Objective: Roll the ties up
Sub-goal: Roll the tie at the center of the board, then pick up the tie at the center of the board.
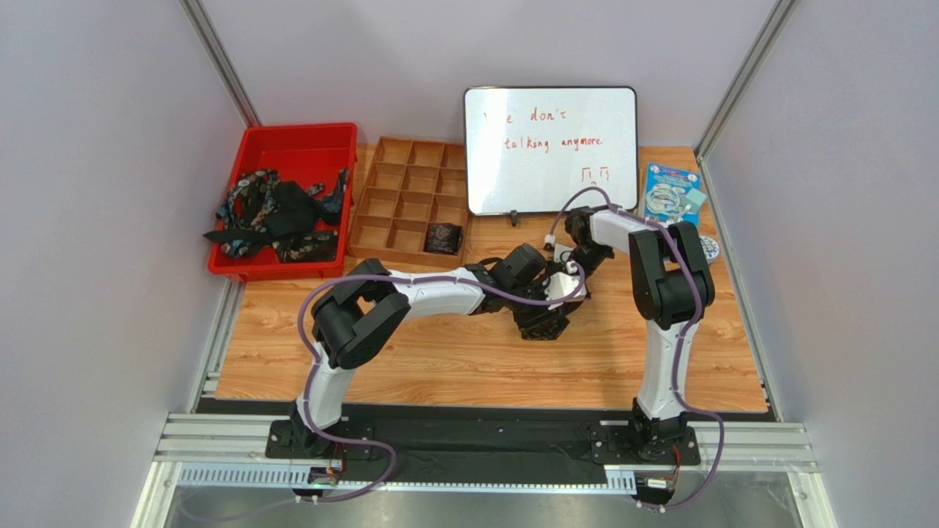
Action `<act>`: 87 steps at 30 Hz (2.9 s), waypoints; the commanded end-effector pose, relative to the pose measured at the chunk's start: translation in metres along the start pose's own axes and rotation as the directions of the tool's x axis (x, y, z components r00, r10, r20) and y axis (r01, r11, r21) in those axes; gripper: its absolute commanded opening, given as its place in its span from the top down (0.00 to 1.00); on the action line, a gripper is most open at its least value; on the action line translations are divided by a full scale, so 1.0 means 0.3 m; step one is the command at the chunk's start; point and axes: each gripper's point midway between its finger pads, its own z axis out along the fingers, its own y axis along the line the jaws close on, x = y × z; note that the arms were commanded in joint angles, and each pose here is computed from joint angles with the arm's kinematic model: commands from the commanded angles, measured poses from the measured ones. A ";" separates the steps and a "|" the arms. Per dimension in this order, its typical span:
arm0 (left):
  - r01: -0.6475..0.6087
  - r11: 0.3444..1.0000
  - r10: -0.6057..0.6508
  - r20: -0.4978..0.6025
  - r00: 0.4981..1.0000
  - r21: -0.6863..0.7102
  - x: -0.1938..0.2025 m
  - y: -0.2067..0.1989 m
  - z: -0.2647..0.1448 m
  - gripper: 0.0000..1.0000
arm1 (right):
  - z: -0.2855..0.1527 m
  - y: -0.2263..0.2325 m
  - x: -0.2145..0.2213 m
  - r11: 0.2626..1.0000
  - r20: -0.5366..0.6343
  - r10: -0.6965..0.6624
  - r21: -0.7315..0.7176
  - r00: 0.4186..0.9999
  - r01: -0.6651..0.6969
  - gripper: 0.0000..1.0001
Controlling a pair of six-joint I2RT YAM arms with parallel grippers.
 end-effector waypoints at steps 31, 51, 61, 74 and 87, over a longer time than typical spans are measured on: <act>0.082 0.995 -0.061 -0.329 0.942 0.051 0.365 -0.108 0.051 0.79 | -0.027 -0.050 -0.046 0.976 0.255 0.129 -0.206 0.958 -0.077 0.23; 0.104 0.994 -0.083 -0.323 0.943 0.046 0.370 -0.094 0.044 0.80 | -0.102 -0.111 -0.087 0.961 0.413 0.181 -0.268 0.893 -0.071 0.29; 0.101 0.994 -0.078 -0.333 0.940 0.052 0.382 -0.097 0.044 0.80 | 0.000 -0.094 -0.068 0.983 0.382 0.086 -0.181 0.920 -0.017 0.32; 0.112 0.993 -0.092 -0.326 0.941 0.042 0.374 -0.089 0.043 0.79 | 0.006 -0.054 -0.040 0.973 0.346 0.088 -0.233 0.934 -0.005 1.00; 0.186 0.982 -0.182 -0.082 0.980 0.036 0.128 -0.053 -0.144 0.23 | -0.126 0.043 -0.043 0.966 0.416 0.134 -0.258 0.899 -0.024 1.00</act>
